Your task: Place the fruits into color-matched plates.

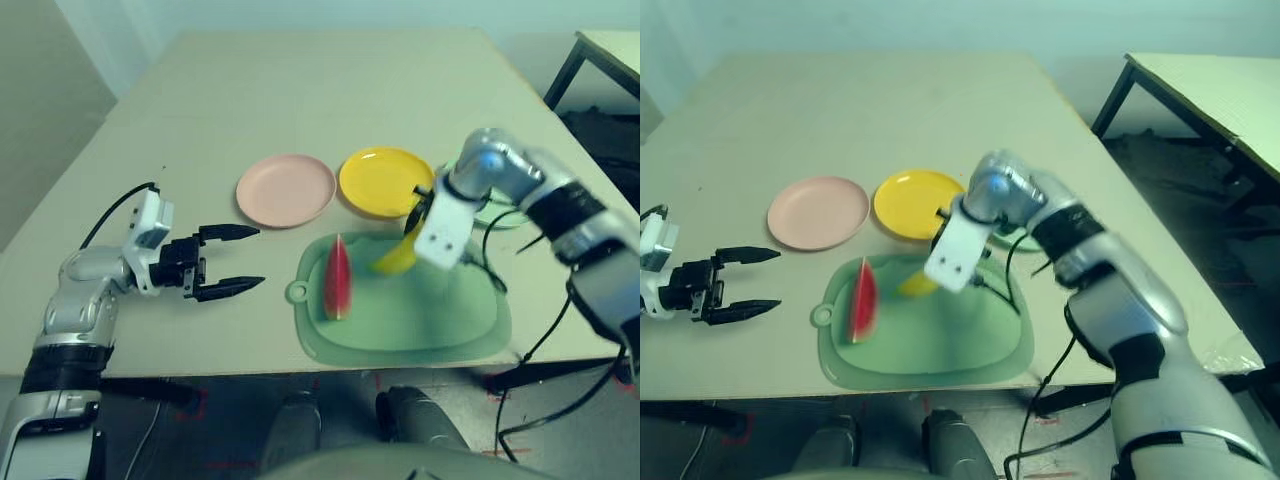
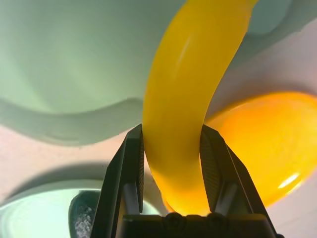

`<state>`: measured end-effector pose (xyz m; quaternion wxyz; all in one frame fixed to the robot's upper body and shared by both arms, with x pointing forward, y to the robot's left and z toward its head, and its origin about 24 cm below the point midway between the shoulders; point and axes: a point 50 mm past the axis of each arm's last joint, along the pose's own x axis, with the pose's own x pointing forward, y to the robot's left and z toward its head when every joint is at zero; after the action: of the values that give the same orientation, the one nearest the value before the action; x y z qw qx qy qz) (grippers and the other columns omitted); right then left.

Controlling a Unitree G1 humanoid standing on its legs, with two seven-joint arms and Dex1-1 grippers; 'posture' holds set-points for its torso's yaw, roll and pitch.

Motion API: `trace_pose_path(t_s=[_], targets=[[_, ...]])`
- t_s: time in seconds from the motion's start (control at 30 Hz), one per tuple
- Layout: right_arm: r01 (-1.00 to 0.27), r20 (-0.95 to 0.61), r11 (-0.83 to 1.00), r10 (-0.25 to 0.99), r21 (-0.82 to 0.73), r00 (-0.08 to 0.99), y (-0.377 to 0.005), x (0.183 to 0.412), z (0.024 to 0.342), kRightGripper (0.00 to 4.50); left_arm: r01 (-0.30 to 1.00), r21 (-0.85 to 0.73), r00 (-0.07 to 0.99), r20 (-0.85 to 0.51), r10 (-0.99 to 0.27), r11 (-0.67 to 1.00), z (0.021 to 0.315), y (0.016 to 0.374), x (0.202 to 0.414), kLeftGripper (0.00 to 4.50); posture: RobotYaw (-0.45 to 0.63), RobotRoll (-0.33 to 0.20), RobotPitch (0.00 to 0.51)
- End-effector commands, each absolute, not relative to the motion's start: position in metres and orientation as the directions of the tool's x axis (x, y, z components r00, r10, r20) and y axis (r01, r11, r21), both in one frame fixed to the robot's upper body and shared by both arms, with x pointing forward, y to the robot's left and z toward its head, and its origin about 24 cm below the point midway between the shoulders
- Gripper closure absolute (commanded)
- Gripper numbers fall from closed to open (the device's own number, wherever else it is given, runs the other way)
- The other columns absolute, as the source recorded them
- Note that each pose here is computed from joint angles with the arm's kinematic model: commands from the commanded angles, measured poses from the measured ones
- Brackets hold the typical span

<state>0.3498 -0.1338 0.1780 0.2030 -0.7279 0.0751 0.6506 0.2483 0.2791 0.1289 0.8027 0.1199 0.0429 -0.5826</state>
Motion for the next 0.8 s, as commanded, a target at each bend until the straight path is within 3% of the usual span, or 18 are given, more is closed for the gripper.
trace_pose_path(t_s=[0.03,0.27,0.8], targets=[[-0.361,-0.984,-0.921,0.095,-0.143,0.148,-0.144,0.352,0.180,2.89,0.944,0.154,0.321,-0.213,-0.923,0.293,0.132,0.280,0.247,0.00,-0.05,0.000,0.085],[-0.524,-0.910,-0.743,0.331,-0.415,0.251,-0.116,0.375,0.197,2.89,0.940,0.156,0.332,-0.208,-0.920,0.304,0.130,0.281,0.246,0.00,-0.06,0.000,0.085],[-0.682,-0.782,-0.396,0.425,-0.614,0.456,-0.108,0.399,0.192,2.89,0.931,0.157,0.356,-0.207,-0.911,0.329,0.130,0.287,0.244,0.00,-0.04,0.000,0.098]])
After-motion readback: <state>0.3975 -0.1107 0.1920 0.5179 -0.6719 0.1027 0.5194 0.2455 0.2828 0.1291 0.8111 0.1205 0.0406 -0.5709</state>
